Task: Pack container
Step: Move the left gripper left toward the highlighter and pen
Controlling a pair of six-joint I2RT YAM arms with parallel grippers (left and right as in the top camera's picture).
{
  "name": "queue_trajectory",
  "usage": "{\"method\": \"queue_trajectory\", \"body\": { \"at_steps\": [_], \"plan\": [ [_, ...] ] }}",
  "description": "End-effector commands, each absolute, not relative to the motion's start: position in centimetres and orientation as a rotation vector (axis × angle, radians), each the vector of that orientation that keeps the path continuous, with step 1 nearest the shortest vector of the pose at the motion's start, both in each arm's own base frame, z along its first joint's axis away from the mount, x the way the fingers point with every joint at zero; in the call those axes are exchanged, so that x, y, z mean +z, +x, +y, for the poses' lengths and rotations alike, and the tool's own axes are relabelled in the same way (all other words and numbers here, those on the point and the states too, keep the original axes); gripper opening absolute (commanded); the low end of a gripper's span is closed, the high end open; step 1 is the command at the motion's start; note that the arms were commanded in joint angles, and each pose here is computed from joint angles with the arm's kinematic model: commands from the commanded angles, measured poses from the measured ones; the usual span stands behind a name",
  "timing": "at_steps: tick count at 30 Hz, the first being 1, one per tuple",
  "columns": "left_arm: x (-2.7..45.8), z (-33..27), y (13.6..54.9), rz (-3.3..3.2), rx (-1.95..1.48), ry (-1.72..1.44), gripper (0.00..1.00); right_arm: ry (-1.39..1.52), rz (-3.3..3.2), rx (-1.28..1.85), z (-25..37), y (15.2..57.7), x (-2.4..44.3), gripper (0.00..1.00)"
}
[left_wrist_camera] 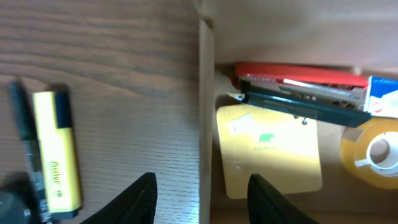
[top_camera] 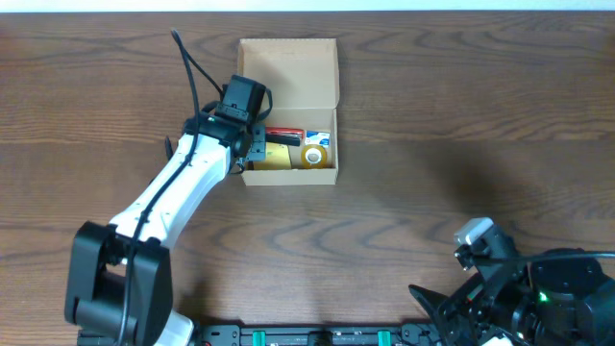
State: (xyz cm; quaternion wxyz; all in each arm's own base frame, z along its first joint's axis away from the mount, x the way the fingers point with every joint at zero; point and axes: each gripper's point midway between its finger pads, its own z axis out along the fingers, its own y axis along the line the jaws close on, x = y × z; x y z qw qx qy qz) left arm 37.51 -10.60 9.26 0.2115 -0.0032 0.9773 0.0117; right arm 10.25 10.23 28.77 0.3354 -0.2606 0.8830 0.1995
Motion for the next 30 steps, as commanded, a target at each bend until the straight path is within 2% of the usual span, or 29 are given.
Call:
{"method": "queue_trajectory", "body": {
  "at_steps": [1,5,9,16,19,24,30],
  "plan": [
    [15.4,-9.9,39.3,2.560,0.043,-0.044,0.48,-0.675,2.307,0.533,10.3,10.2,28.8,0.99],
    [19.7,-8.4,38.2,2.488,0.097,-0.078,0.43,-0.675,2.307,0.533,10.3,10.2,28.8,0.99],
    [22.8,-5.7,35.1,2.453,0.200,-0.120,0.45,-0.675,2.307,0.533,10.3,10.2,28.8,0.99],
    [21.7,-2.8,28.1,2.630,0.310,-0.286,0.47,-0.675,2.307,0.533,10.3,10.2,28.8,0.99],
    [20.5,-2.0,25.9,2.711,0.360,-0.365,0.54,-0.675,2.307,0.533,10.3,10.2,28.8,0.99],
    [18.4,-2.0,24.6,2.783,0.382,-0.404,0.79,-0.675,2.307,0.533,10.3,10.2,28.8,0.99],
    [15.5,-2.3,25.7,2.770,0.368,-0.410,0.91,-0.675,2.307,0.533,10.3,10.2,28.8,0.99]
  ]
}}
